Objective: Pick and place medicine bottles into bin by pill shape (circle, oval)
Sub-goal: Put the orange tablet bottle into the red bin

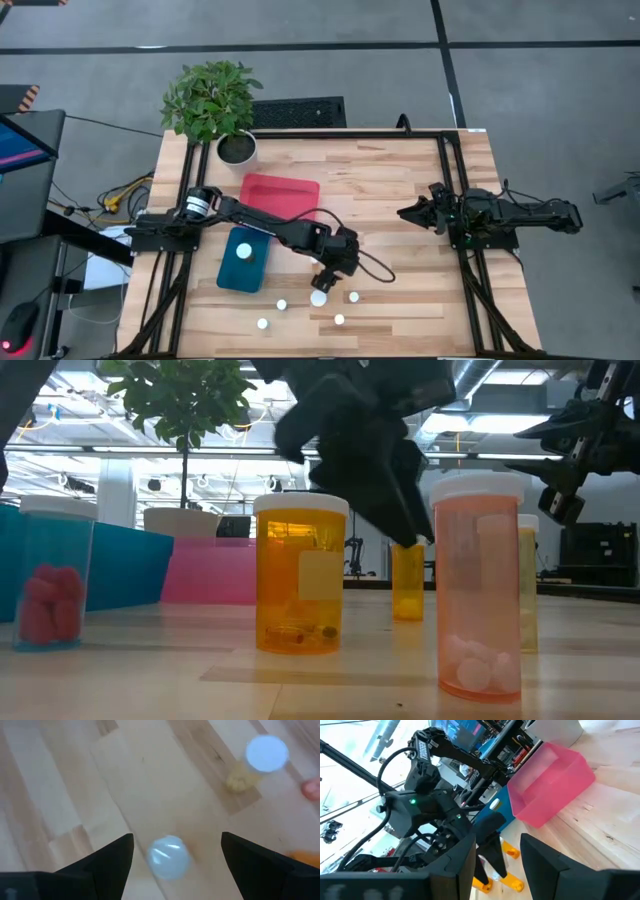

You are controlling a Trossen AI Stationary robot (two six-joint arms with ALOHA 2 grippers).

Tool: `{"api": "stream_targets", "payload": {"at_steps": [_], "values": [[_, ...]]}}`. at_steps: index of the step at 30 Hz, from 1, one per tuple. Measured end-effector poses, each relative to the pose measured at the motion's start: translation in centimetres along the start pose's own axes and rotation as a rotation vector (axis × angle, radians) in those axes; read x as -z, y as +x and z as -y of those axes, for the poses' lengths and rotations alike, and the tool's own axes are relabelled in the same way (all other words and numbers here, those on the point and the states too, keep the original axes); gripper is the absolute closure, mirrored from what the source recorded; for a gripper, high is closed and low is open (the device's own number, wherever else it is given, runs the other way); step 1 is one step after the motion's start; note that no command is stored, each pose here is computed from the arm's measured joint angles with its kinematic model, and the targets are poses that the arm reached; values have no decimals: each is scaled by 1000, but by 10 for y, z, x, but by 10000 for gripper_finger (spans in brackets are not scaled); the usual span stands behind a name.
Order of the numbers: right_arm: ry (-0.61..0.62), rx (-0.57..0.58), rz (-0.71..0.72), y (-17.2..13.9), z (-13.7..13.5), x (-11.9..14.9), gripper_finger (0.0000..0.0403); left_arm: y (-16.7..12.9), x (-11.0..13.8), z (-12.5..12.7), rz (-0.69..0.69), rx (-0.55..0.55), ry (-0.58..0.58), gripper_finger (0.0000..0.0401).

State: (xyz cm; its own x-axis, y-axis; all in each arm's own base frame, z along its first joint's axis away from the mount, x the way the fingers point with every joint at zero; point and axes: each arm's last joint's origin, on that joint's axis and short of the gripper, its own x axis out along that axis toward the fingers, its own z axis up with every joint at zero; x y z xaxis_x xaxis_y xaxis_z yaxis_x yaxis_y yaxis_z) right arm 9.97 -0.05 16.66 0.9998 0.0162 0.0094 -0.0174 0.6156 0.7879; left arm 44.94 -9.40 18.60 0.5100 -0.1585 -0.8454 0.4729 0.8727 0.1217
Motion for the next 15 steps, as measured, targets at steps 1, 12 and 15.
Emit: {"api": "stream_targets", "payload": {"at_steps": [1,12,15], "values": [[0,0,0,0,0,0,236,0,0,-1,8,3,-1,112],[0,1,-1,0,0,0,236,2,3,-6,-6,15,-10,204],[0,1,-1,0,0,0,236,2,3,-6,-2,15,-9,219]]}}
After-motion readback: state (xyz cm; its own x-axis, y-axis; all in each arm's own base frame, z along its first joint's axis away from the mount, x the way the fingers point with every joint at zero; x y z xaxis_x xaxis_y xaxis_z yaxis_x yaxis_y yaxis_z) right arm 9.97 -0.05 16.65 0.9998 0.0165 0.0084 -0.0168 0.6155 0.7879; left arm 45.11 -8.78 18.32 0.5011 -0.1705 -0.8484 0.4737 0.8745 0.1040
